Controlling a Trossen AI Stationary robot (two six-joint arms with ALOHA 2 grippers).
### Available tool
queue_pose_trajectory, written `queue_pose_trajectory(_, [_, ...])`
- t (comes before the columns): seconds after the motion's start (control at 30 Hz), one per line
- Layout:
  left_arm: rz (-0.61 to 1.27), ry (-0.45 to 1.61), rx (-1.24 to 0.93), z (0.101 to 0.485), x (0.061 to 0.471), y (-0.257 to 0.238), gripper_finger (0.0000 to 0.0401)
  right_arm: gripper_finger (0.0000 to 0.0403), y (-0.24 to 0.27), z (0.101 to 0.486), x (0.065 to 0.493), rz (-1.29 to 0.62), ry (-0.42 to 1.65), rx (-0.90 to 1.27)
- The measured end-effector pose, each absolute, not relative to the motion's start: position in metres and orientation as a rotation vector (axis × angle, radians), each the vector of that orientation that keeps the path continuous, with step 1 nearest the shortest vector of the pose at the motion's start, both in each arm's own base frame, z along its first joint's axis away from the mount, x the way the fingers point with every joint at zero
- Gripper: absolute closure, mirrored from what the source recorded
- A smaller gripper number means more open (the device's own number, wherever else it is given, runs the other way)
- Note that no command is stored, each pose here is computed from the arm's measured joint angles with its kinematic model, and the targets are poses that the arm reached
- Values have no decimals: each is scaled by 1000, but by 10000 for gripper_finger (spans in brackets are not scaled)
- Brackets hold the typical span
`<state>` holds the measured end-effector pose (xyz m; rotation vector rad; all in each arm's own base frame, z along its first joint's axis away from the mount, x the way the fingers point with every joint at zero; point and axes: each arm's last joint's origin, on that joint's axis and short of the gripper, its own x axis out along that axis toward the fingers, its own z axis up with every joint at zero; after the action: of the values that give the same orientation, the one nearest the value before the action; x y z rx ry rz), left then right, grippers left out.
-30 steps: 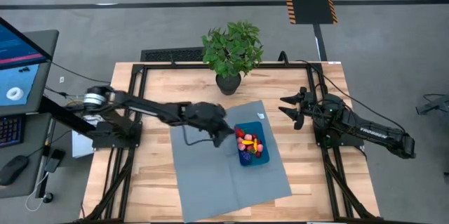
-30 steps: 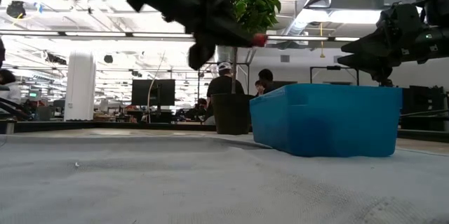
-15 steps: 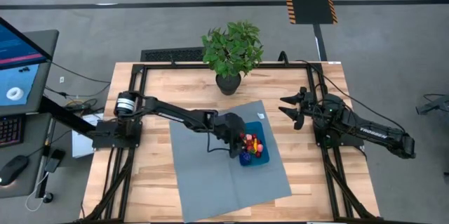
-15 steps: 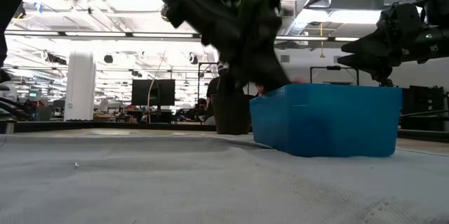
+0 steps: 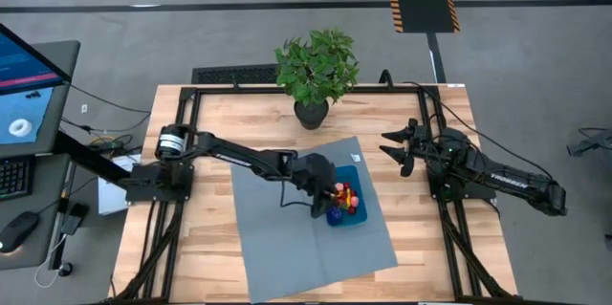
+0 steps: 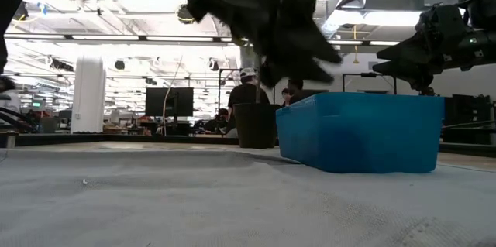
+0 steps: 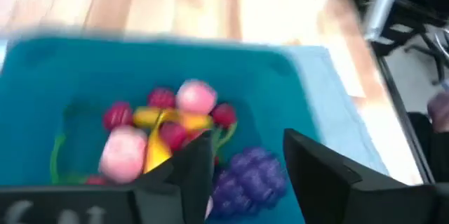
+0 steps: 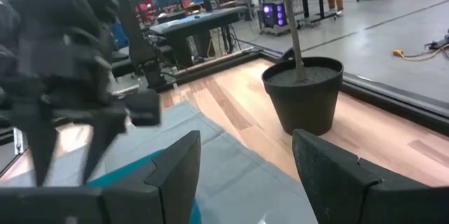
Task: Pick and placing Produce into tupperware
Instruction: Return to Home Position
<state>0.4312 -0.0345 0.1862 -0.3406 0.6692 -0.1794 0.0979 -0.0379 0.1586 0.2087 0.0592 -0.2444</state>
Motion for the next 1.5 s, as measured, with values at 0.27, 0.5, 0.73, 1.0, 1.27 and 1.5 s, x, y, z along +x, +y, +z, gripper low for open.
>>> queue_pose_trajectory(0.27, [-262,468,-139,251,413,-55,223,154,-38,159,98,-245,58,208])
queue_pose_trajectory(0.5, [-364,365,-41,293,363,-79,223,154,-38,159,98,-244,57,208])
queue_pose_trajectory(0.73, [-381,145,-21,295,284,-92,223,154,-38,159,98,-245,58,208])
queue_pose_trajectory(1.0, [-280,85,-38,261,209,-81,223,154,-38,159,98,-245,38,402])
queue_pose_trajectory(1.27, [-451,-46,-14,227,169,-76,223,154,-18,185,95,432,-72,230])
queue_pose_trajectory(1.5, [-284,-13,-64,201,139,-54,223,154,-13,202,83,492,-133,140])
